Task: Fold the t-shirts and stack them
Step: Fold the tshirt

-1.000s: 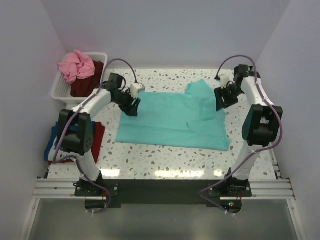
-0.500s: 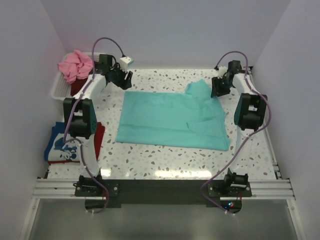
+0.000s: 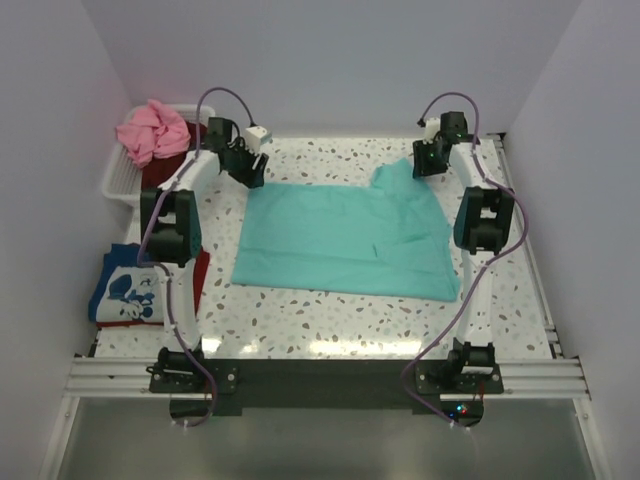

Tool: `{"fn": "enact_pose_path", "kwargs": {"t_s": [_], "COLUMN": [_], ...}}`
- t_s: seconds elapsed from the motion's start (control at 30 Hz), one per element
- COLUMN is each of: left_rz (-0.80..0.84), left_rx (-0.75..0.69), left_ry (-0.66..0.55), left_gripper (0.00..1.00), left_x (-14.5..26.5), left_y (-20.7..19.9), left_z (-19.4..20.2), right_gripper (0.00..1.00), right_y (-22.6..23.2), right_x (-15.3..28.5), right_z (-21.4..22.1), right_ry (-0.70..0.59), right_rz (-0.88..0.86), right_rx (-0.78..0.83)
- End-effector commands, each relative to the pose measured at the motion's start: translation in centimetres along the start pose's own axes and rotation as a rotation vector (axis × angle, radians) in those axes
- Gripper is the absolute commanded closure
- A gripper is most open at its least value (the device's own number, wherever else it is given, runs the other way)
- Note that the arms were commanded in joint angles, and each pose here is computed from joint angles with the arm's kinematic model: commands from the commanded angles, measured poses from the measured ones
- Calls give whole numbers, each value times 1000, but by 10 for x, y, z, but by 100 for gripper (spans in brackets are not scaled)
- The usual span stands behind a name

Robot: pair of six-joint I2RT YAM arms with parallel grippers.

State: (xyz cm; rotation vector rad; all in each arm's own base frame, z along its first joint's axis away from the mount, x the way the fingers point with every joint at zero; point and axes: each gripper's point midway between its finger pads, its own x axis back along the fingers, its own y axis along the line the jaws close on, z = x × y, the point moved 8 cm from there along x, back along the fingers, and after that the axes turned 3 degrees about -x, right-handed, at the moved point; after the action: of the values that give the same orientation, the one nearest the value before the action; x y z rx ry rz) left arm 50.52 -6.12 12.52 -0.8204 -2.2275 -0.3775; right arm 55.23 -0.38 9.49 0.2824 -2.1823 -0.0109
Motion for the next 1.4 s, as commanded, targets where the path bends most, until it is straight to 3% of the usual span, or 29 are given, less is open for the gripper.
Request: {"fn": "enact_pose_path", "kwargs": {"t_s": [0.0, 0.17, 0.27, 0.4, 0.83, 1.03, 1.37], "left_rz": [-4, 3, -28, -18, 104, 126, 98], "left_rx": [-35, -54, -51, -83, -110, -114, -209], "left_ry": [17, 45, 43, 28, 13, 14, -141], "left_gripper": [35, 35, 37, 39, 46, 62, 85], "left_x": [0, -11, -15, -18, -41, -44, -15], "left_y": [11, 17, 24, 30, 29, 26, 20], "left_z": [-5, 0, 1, 1, 19, 25, 2], "right_gripper": [57, 64, 74, 99, 100, 100, 100], "right_y": [3, 8, 11, 10, 8, 11, 21], "right_x": [5, 1, -2, -3, -1, 9, 49], "right_z": [-1, 8, 9, 9, 7, -2, -22], "right_ry": [13, 35, 44, 50, 37, 5, -83], "right_rz": [-4, -59, -93, -93, -71, -72, -90], "right_rx": [-6, -9, -11, -8, -14, -25, -38]}}
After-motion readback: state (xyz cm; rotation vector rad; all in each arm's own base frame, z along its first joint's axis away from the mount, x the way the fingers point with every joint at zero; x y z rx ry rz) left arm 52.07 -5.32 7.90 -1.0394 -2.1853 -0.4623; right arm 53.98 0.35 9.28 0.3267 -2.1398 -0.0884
